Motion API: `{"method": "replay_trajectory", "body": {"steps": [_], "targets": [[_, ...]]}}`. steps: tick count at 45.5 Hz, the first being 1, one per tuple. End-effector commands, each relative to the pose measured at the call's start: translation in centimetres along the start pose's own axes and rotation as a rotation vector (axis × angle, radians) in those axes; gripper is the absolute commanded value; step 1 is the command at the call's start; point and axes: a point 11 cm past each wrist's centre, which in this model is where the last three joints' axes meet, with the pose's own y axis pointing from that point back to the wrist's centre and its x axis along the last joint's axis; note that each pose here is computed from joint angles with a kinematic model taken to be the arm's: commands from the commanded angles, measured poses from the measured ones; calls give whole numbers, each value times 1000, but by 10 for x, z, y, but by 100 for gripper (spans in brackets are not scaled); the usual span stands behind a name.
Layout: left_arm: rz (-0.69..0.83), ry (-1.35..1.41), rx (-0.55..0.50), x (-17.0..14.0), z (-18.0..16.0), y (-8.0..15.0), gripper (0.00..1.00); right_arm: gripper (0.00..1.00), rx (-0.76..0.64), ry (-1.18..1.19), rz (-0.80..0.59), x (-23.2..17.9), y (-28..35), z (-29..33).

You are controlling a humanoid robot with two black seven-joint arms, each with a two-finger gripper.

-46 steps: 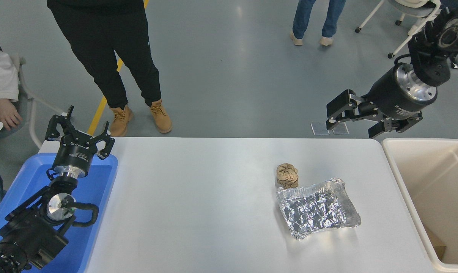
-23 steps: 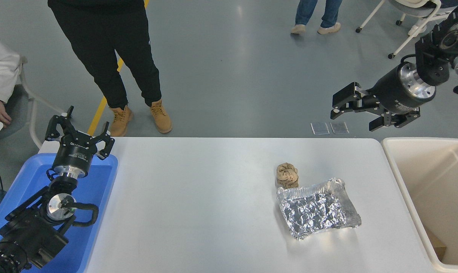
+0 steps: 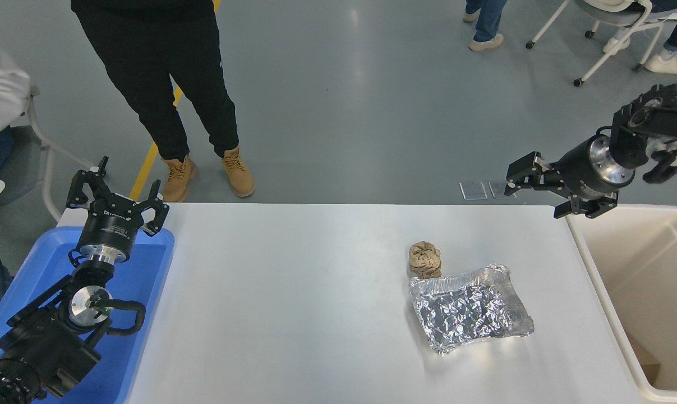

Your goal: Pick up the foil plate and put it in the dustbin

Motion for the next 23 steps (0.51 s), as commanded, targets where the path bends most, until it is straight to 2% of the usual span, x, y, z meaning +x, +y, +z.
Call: {"method": "replay_trajectory", "body": {"steps": [1,15,23], "targets": [[-1,0,-1,0,0,0,99,100,-25,-15,57,-16,-31,17],[-2,1,0,-1,0,0,99,100,-89,-9,-59,-72,-69,46],[-2,1,0,-1,0,0,99,99,-124,96,-92,-84,-72,53]]}}
